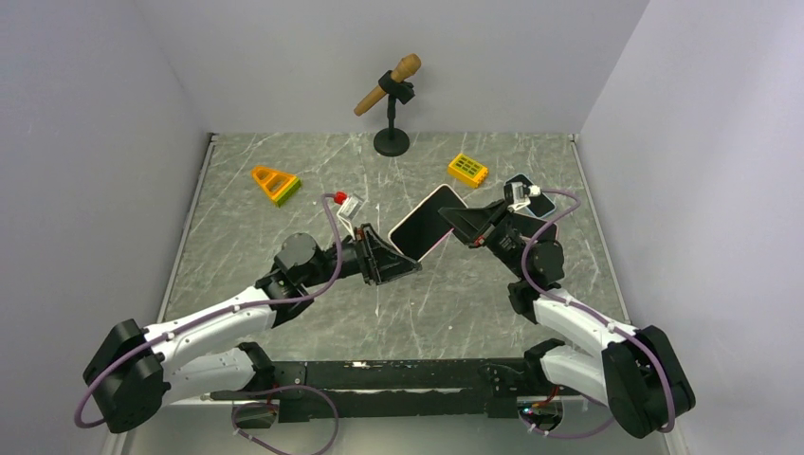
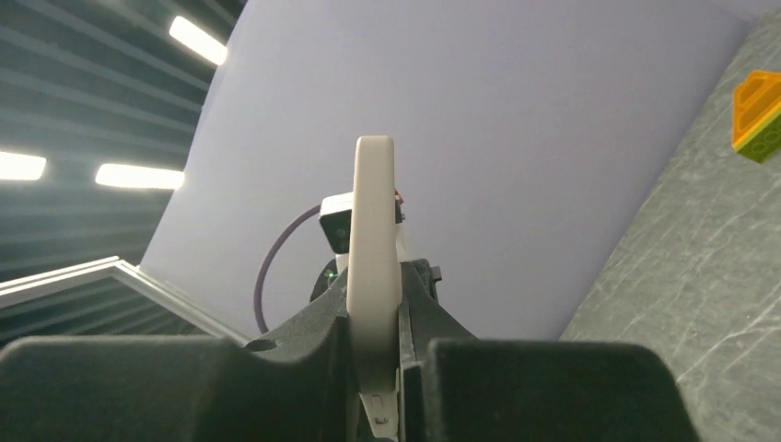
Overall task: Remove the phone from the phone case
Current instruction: Remove the phone case from the phone.
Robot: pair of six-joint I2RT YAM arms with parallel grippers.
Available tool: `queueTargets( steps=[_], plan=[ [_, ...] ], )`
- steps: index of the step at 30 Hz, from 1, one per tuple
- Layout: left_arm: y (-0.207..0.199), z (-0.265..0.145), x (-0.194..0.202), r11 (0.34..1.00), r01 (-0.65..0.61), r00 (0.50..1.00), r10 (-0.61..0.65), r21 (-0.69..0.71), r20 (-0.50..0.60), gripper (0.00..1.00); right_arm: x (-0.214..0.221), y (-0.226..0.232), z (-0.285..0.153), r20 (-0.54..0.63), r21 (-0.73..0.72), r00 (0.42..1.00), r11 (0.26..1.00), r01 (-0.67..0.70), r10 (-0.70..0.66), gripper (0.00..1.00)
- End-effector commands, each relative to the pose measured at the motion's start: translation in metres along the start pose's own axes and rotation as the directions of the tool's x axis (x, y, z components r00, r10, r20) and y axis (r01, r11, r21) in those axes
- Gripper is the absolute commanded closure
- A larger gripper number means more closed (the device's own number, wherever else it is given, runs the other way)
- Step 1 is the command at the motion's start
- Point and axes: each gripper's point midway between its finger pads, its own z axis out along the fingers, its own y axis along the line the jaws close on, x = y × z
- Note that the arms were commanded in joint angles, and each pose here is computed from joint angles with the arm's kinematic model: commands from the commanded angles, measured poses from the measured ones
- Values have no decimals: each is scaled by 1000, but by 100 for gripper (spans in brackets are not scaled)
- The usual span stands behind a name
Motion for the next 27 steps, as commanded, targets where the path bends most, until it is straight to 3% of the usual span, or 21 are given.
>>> queueTargets(
  steps=[1, 6, 10, 13, 18, 23, 27],
  plan=[
    [-29, 6, -21, 995, -52, 996, 46, 89, 74, 69, -10, 32, 9, 56, -108, 997, 992, 58, -53, 100],
    [-27, 6, -19, 995, -68, 996, 63, 72, 69, 77, -7, 31, 10, 54, -106, 997, 993, 54, -49, 100],
    [-16, 3, -20, 992, -129, 989, 128, 13, 78, 100, 0, 32, 12, 28, -91, 999, 996, 19, -17, 100],
    [-5, -2, -27, 964, -261, 961, 265, -55, 78, 100, 7, 35, 12, -16, -68, 999, 997, -31, 30, 100],
    [17, -18, -34, 851, -524, 852, 522, -36, -47, 100, 21, 46, 8, -124, -77, 977, 980, -184, 174, 100],
    [36, -28, -40, 786, -617, 777, 615, 26, -137, 100, 30, 64, 4, -209, -143, 943, 945, -293, 260, 100],
    [37, -25, -42, 778, -627, 763, 625, 46, -168, 100, 32, 64, 4, -218, -152, 928, 928, -340, 304, 100]
  ],
)
